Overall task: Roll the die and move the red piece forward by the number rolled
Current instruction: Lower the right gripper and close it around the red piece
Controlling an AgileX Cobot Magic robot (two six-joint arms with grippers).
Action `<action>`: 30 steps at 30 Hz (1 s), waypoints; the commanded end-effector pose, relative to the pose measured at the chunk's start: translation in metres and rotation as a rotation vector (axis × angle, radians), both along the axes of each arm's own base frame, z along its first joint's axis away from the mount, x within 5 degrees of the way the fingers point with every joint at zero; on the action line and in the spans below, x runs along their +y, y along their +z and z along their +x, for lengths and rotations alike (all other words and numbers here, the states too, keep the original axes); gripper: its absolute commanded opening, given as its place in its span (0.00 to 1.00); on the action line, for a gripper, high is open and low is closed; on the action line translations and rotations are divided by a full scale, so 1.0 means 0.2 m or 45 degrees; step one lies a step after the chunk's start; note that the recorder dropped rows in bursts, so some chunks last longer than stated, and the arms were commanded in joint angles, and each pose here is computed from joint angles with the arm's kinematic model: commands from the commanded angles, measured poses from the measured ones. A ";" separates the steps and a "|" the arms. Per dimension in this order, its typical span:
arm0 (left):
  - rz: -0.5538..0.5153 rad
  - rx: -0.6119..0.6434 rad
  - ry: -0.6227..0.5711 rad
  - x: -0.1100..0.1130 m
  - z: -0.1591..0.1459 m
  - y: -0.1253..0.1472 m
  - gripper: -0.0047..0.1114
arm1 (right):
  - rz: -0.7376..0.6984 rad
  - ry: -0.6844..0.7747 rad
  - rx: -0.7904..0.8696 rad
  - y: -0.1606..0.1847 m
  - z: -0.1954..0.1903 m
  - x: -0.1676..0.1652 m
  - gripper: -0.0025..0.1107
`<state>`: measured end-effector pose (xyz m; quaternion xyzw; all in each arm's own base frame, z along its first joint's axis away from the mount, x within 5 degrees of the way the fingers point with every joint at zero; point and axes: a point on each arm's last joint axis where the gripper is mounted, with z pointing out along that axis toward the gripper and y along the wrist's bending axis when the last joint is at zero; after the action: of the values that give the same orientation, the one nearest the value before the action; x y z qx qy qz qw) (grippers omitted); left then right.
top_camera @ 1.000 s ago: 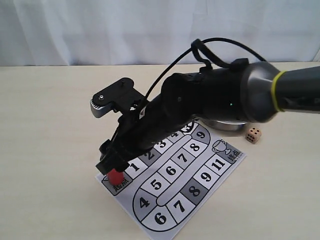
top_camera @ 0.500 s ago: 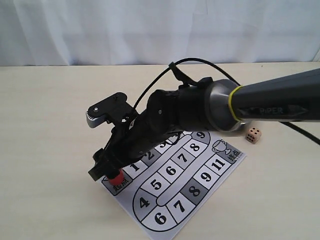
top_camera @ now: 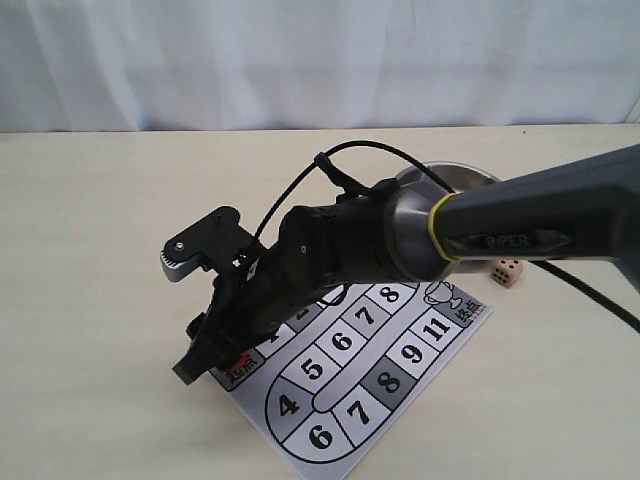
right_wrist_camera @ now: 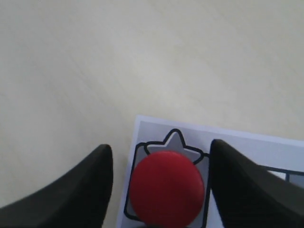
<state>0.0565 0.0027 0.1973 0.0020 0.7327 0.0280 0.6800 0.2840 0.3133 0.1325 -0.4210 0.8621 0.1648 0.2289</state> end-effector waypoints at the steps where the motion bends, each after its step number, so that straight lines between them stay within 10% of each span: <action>1: -0.004 -0.022 -0.001 0.00 0.00 0.01 0.04 | -0.005 0.024 -0.039 0.01 0.01 0.01 0.51; 5: -0.004 -0.022 -0.001 0.00 0.00 0.01 0.04 | -0.015 0.036 -0.049 0.01 0.01 0.00 0.51; 13: -0.004 -0.022 -0.001 0.00 0.00 0.01 0.04 | -0.036 0.062 -0.076 0.01 0.01 0.00 0.06; 30: -0.004 -0.025 -0.002 0.00 0.00 0.02 0.04 | -0.038 -0.082 -0.107 0.02 0.15 -0.13 0.06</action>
<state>0.0565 0.0027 0.1973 0.0020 0.7327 0.0280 0.6800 0.3112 0.2888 0.1333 -0.4031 0.8697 0.1286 0.2542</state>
